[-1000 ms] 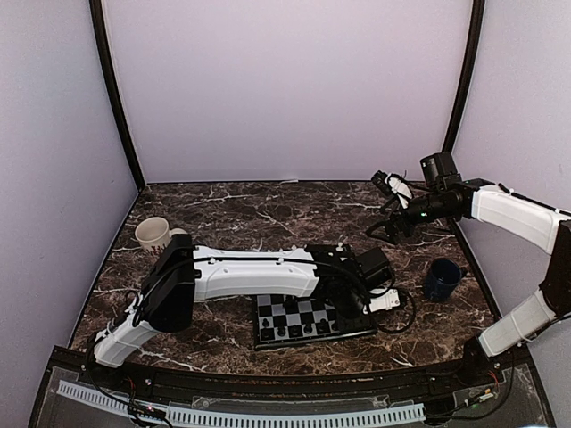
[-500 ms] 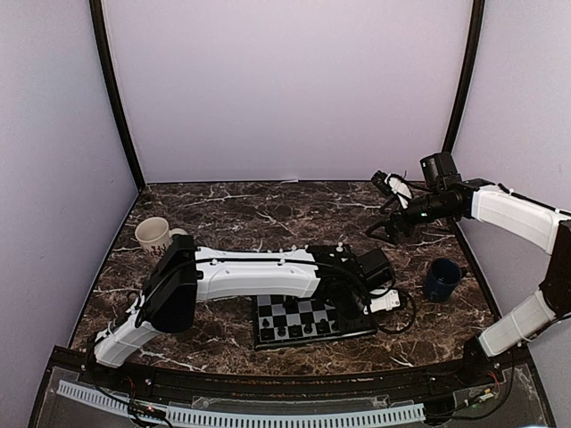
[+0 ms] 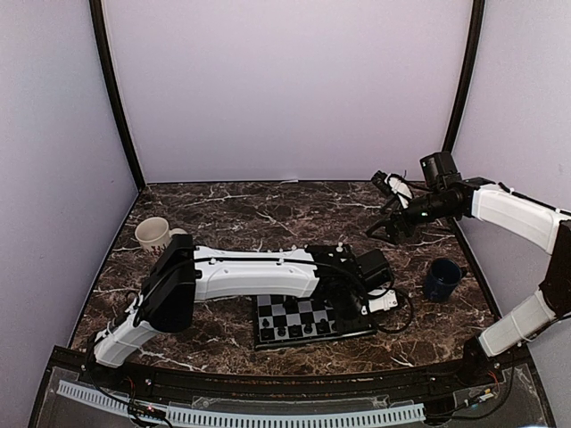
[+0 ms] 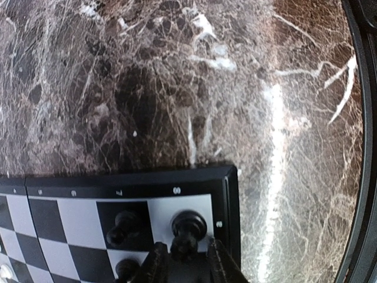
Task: Set up the chess pieces on the board
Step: Place the rook at a8, then pick up the pawn from the chessboard.
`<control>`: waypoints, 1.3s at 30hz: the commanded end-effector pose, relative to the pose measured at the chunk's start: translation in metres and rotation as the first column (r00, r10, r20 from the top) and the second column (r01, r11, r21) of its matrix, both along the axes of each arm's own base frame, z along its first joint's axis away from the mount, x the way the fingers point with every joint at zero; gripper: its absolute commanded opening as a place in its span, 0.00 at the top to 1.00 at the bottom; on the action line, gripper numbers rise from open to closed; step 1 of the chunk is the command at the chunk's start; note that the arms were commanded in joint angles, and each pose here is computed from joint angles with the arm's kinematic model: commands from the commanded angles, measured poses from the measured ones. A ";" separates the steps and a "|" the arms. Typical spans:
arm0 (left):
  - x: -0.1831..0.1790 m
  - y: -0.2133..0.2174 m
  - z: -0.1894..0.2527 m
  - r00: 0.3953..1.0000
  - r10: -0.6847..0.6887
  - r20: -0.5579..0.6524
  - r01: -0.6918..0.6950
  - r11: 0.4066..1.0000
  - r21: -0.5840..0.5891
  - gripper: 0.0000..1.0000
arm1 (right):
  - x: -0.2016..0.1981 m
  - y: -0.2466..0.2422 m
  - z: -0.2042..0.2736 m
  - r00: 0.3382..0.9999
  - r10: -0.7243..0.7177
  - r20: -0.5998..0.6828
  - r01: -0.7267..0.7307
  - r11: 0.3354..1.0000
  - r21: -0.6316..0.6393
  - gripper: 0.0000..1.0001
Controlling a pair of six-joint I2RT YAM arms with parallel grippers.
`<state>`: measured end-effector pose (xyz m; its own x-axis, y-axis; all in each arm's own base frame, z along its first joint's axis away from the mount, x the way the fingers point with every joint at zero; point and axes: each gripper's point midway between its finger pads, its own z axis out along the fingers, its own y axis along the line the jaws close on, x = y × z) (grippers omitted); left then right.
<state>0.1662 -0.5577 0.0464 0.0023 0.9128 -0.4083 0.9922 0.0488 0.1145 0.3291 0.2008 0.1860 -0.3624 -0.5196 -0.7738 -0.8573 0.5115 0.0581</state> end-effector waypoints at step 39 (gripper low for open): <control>0.222 0.221 0.168 0.703 0.642 -0.306 -0.669 0.451 -0.591 0.62 | -0.072 0.108 -0.104 0.899 0.391 -0.195 -0.437 0.784 -0.442 0.53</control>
